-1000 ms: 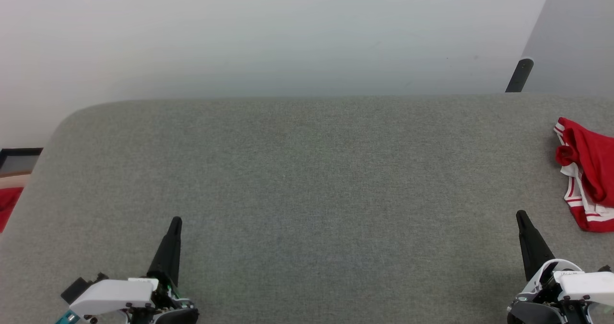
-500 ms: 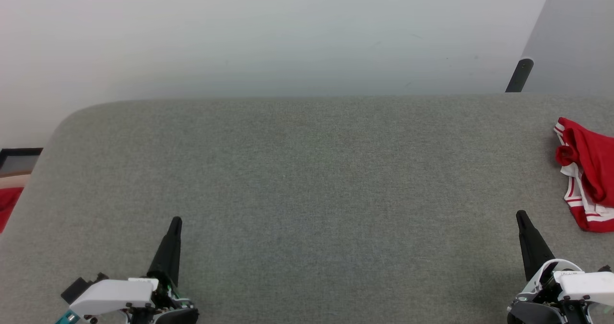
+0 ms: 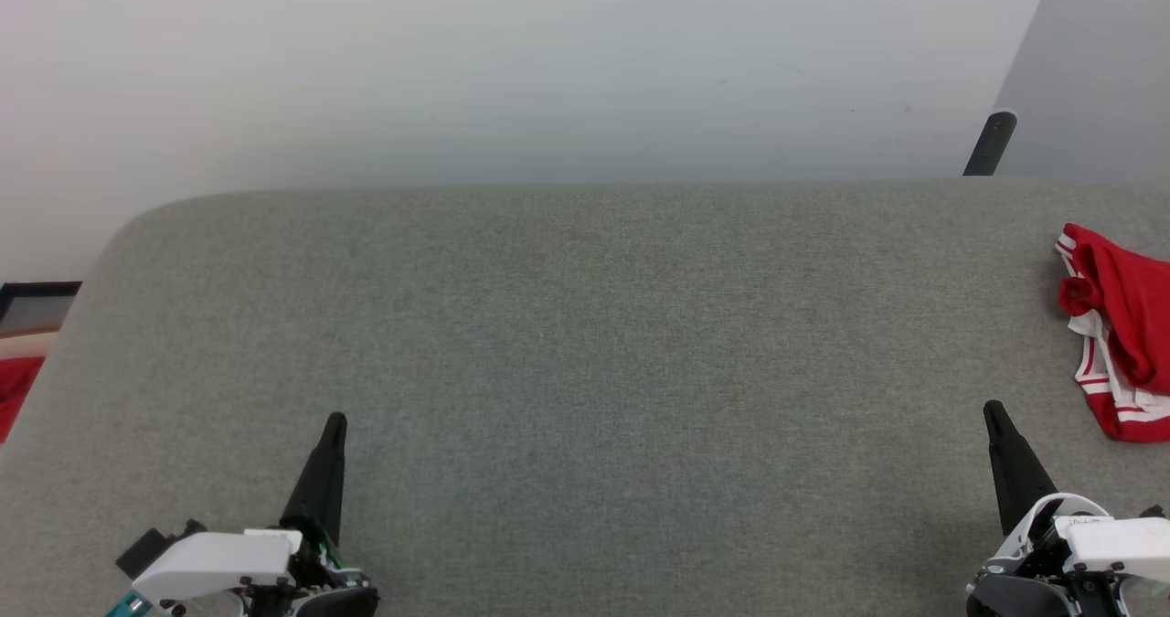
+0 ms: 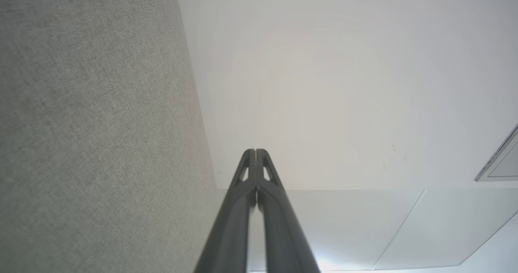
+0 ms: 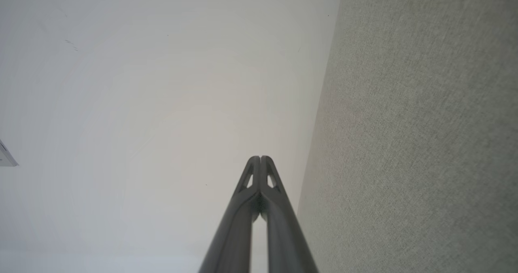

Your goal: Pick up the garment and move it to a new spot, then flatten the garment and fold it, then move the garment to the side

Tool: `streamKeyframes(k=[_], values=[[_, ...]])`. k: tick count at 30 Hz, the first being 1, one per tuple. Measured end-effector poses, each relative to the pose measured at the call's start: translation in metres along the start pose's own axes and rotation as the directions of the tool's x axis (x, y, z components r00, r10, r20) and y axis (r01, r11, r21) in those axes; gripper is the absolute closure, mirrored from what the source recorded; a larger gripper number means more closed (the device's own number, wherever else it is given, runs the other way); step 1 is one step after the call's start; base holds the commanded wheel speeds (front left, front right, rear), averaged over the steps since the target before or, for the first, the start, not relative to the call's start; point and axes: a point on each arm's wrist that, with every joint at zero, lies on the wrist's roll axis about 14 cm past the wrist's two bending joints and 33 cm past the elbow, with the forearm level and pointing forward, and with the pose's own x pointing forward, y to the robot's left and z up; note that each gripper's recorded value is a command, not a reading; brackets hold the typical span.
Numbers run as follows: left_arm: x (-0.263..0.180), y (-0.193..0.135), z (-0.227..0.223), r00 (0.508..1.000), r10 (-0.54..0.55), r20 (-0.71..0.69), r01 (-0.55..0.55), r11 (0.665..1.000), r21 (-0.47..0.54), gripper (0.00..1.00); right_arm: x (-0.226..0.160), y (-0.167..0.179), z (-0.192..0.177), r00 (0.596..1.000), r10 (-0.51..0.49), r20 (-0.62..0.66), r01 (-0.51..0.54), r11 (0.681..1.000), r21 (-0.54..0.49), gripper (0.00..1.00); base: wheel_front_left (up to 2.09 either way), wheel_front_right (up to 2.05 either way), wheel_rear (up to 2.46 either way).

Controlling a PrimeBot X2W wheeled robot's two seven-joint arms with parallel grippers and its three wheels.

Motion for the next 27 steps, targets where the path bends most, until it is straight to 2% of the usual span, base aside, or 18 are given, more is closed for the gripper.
streamKeyframes(k=[27], values=[[0.0,0.0,0.0001,1.0,0.0,0.0,0.0,1.0,0.0,1.0,0.0,0.0,0.0001,1.0,0.0,0.0,0.0,1.0,0.0,1.0,0.0,0.0,0.0]])
